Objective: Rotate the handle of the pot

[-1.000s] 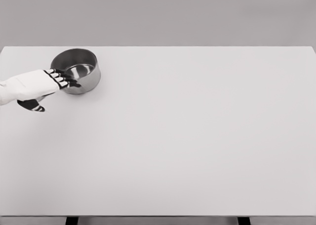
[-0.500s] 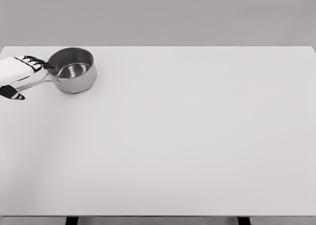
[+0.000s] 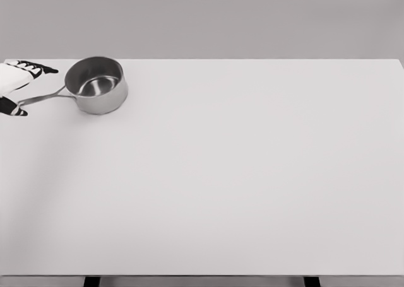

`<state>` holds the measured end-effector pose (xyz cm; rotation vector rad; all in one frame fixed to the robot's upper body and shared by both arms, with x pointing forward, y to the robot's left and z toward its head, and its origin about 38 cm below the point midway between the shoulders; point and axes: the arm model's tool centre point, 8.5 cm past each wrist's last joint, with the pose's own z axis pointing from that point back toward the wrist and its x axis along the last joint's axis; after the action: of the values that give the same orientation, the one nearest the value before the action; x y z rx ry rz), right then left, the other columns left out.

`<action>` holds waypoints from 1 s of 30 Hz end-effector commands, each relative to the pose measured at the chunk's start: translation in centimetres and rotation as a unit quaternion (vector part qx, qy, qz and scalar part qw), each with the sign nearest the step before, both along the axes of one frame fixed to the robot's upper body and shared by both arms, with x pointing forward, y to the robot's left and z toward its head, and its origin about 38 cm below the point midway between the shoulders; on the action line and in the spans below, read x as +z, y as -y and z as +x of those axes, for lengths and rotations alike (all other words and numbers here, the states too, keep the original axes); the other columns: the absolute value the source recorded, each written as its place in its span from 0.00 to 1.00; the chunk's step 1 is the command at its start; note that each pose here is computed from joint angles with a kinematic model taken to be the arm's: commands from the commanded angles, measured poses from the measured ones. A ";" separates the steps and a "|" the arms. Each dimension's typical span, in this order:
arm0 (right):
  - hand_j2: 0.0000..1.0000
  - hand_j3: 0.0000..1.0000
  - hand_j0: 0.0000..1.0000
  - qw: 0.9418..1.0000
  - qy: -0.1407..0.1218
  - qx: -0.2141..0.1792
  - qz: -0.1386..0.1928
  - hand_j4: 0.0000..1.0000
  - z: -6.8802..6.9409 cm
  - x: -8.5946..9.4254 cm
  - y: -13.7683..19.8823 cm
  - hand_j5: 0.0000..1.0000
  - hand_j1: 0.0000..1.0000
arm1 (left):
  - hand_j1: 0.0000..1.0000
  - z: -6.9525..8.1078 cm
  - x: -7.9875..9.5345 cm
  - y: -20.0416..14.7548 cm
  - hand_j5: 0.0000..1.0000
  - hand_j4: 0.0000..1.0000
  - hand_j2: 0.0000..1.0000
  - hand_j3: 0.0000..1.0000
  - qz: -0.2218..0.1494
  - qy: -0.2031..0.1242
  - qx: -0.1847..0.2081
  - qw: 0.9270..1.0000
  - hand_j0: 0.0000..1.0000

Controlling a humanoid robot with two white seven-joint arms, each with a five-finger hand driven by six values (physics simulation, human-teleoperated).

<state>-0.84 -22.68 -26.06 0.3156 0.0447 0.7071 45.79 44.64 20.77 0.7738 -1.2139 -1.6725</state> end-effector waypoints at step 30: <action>1.00 1.00 1.00 1.000 0.000 0.000 0.000 1.00 0.0 0.0 0.0 1.00 1.00 | 1.00 -8.4 4.0 20.9 1.00 1.00 1.00 1.00 -0.059 0.058 -0.382 0.921 1.00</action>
<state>-0.84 -22.68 -26.06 0.3156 0.0449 0.7071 38.86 26.21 25.77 0.4387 -1.7959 -2.1108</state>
